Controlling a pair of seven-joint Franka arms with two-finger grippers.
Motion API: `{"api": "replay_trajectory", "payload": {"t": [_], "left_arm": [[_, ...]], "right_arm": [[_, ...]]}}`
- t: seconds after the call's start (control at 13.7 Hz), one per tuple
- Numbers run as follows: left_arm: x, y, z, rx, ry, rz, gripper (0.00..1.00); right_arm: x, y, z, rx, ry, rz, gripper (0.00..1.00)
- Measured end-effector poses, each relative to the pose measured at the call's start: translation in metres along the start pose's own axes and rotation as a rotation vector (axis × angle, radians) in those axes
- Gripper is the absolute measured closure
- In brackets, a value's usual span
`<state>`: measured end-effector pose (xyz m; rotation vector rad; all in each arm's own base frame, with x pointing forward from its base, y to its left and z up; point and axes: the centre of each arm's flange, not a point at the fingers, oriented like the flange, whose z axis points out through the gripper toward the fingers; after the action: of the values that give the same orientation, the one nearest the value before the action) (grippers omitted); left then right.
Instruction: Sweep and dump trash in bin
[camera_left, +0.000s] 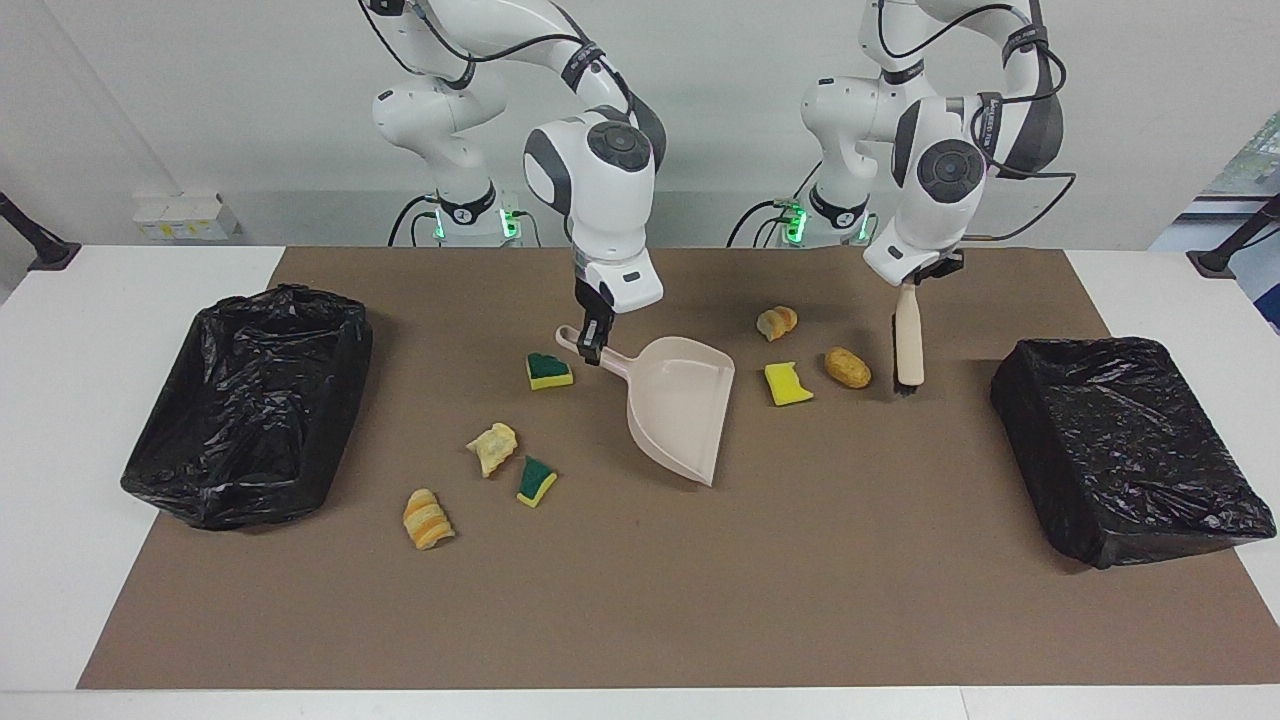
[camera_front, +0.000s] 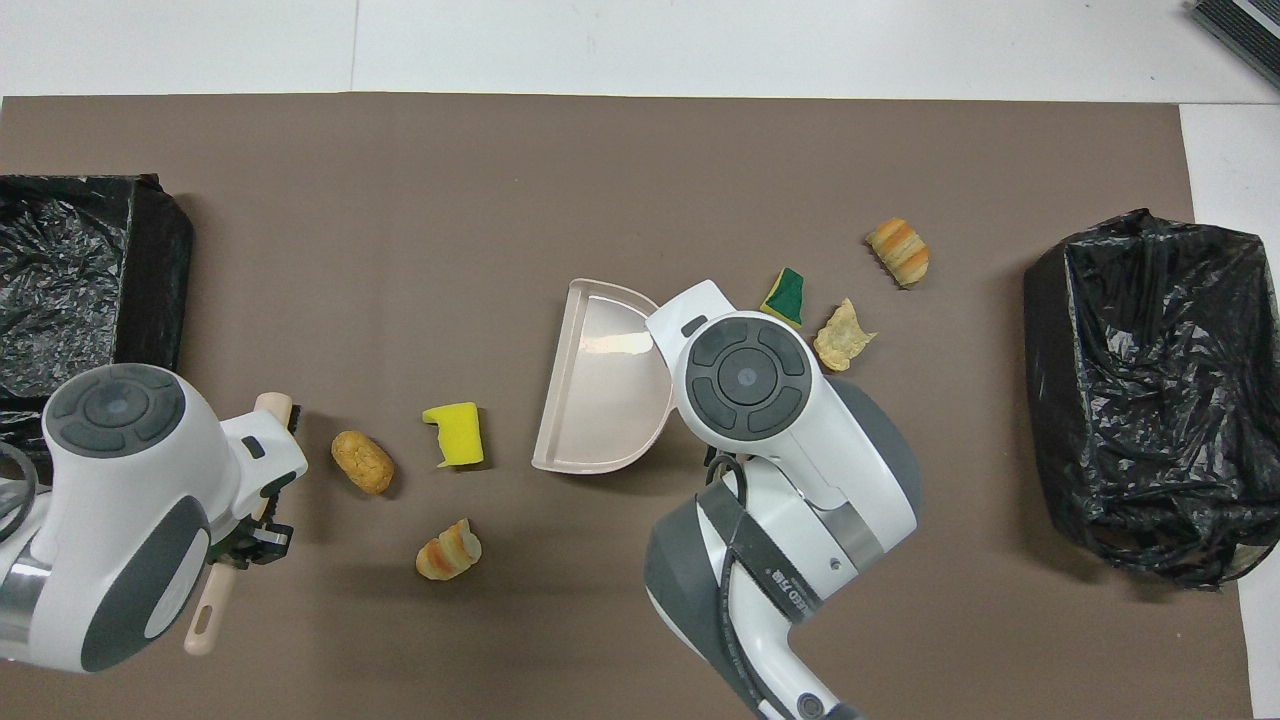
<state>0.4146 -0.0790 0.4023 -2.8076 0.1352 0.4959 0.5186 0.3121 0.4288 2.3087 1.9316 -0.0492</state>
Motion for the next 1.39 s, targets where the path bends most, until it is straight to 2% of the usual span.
{"api": "replay_trajectory", "payload": {"t": [0.15, 0.29, 0.44, 0.73, 0.95, 1.1, 1.39], "left_arm": [[0.0, 0.02, 0.016, -0.059, 0.009, -0.135, 0.74], [0.0, 0.044, 0.016, -0.126, 0.027, -0.203, 0.74], [0.0, 0.072, 0.014, -0.16, 0.047, -0.225, 0.74], [0.007, 0.132, 0.015, -0.224, 0.116, -0.17, 0.74], [0.003, 0.182, 0.008, -0.278, 0.14, -0.125, 0.74], [-0.007, 0.213, -0.003, -0.308, 0.153, -0.093, 0.74], [-0.038, 0.27, -0.022, -0.314, 0.179, -0.045, 0.74]], "right_arm": [[-0.002, -0.002, 0.004, -0.001, 0.002, -0.119, 0.67], [-0.006, -0.002, 0.01, -0.023, 0.022, -0.186, 0.67], [-0.01, -0.004, 0.019, -0.029, 0.028, -0.221, 0.67], [-0.015, -0.014, 0.025, -0.018, 0.021, -0.268, 0.67], [-0.017, -0.02, 0.031, -0.01, 0.017, -0.274, 0.67], [-0.018, -0.021, 0.032, -0.01, 0.017, -0.269, 0.67], [-0.019, -0.023, 0.033, -0.005, 0.017, -0.256, 0.67]]}}
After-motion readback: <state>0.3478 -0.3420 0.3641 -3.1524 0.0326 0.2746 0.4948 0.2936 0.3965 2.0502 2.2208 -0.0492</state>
